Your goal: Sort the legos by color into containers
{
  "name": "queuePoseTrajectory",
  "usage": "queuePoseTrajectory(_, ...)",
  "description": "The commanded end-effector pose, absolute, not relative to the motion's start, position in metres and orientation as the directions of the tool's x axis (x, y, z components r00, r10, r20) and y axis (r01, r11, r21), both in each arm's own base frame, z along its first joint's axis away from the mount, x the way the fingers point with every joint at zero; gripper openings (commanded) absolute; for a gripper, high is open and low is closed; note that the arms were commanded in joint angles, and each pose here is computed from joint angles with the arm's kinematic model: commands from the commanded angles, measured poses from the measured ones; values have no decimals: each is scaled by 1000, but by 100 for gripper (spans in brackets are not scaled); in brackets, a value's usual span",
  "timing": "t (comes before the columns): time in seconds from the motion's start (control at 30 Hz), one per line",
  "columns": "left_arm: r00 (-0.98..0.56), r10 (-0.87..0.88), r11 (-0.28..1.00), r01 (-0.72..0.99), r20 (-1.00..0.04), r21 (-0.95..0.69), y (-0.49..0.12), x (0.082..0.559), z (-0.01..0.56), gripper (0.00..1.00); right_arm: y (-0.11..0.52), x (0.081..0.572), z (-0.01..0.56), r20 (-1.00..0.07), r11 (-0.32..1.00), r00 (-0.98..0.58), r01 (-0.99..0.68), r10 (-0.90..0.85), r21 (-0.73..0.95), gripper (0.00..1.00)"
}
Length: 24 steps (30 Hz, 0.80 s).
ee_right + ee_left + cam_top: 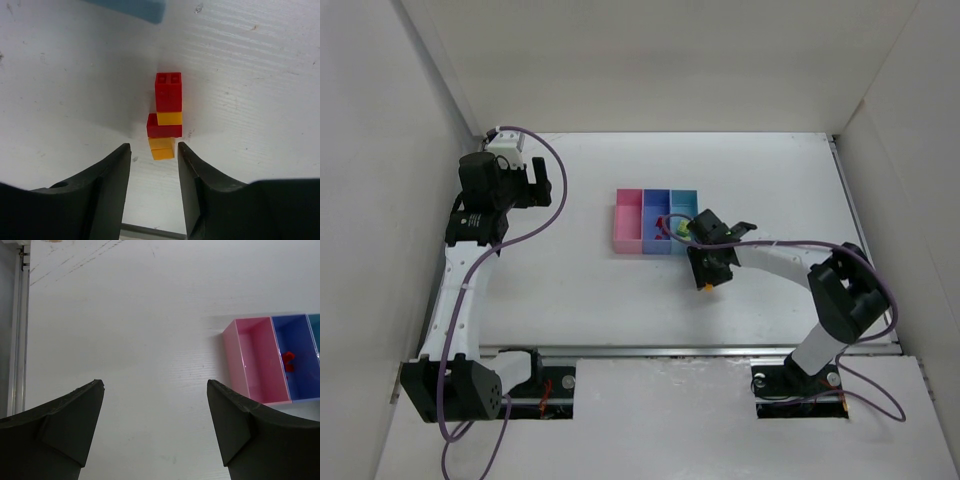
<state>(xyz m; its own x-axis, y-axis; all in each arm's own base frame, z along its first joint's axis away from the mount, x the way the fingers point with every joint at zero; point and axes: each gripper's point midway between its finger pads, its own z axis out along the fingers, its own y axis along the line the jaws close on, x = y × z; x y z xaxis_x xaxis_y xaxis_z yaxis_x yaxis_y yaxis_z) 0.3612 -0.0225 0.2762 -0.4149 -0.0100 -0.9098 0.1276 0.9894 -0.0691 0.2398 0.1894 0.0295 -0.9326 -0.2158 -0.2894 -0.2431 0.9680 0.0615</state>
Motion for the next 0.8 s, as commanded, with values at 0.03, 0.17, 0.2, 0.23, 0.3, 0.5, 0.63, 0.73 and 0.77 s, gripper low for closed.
queuePoseTrajectory(0.03, -352, -14, 989, 135, -936, -66, -22, 361, 297, 82, 192, 250, 24, -327, 975, -925, -217, -193, 39, 47)
queuePoseTrajectory(0.17, -352, -14, 989, 135, -936, -66, -22, 361, 297, 82, 192, 253, 16, -308, 977, -931, -214, -198, 20, 37)
queuePoseTrajectory(0.2, -352, -14, 989, 135, -936, -66, -22, 361, 297, 82, 192, 253, 16, -308, 977, -931, -214, -198, 20, 33)
queuePoseTrajectory(0.23, -352, -14, 989, 135, -936, -66, -22, 361, 297, 82, 192, 253, 16, -308, 977, -931, -214, -198, 20, 31)
queuePoseTrajectory(0.3, -352, -14, 989, 135, -936, -66, -22, 361, 297, 82, 189, 252, 16, -311, 977, -930, -211, -198, 10, 28)
queuePoseTrajectory(0.5, -352, -14, 989, 135, -936, -66, -22, 361, 297, 82, 188, 252, 18, -325, 975, -924, -220, -204, 14, 13)
queuePoseTrajectory(0.63, -352, -14, 989, 135, -936, -66, -22, 361, 297, 82, 188, 253, 30, -358, 971, -908, -240, -216, 22, 12)
queuePoseTrajectory(0.73, -359, -5, 982, 176, -933, -73, -29, 358, 295, 82, 188, 254, 47, -398, 964, -888, -264, -231, 31, 12)
queuePoseTrajectory(0.77, -356, 7, 977, 200, -935, -69, -32, 357, 299, 82, 188, 255, 56, -414, 964, -882, -265, -226, 38, 11)
